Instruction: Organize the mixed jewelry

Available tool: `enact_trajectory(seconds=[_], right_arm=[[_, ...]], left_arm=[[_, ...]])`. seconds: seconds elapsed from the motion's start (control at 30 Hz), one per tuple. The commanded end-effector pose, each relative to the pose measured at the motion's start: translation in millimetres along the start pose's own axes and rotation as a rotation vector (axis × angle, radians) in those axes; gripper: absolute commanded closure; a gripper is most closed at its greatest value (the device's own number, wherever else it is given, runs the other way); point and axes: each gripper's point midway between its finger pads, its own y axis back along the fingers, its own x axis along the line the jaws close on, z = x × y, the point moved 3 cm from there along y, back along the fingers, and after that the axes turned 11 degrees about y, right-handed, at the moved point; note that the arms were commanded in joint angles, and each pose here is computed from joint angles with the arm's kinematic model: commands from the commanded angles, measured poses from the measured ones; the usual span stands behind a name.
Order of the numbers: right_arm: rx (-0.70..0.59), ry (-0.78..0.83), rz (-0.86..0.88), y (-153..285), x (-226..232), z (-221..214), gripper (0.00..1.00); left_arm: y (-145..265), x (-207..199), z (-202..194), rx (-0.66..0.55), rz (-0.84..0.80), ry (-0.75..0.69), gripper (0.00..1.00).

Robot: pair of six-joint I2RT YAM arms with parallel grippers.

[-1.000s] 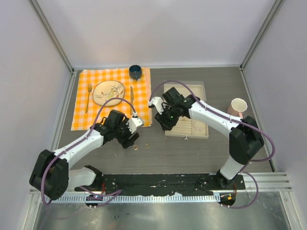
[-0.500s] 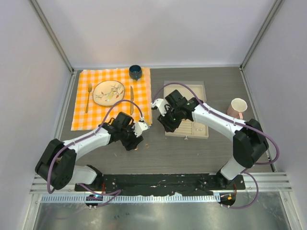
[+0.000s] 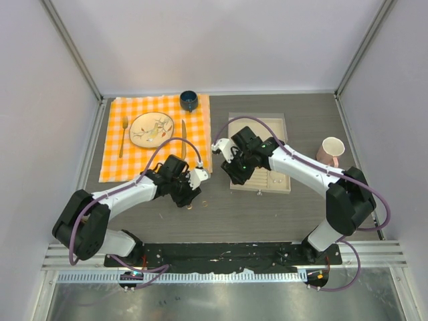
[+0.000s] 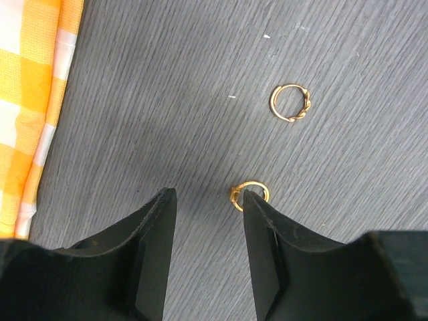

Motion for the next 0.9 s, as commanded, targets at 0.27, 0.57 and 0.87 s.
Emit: enact_trajectory(seconds=[0.27, 0.57, 0.87], right_arm=[[-0.056, 0.009, -0.044, 12.8, -6.0, 11.3, 0.61], [-0.052, 0.01, -0.046, 11.1, -6.5, 10.5, 0.62], [-0.048, 0.015, -0.045, 10.7, -5.8, 9.2, 0.62]], left_arm=[[-3.1, 0.2, 9.7, -0.028, 0.007, -0.031, 0.52], [-7.4, 0.6, 4.8, -0.01, 0.015, -0.046, 0.54], [-11.0, 2.2, -1.0, 0.002, 0.028, -0.051, 0.58]])
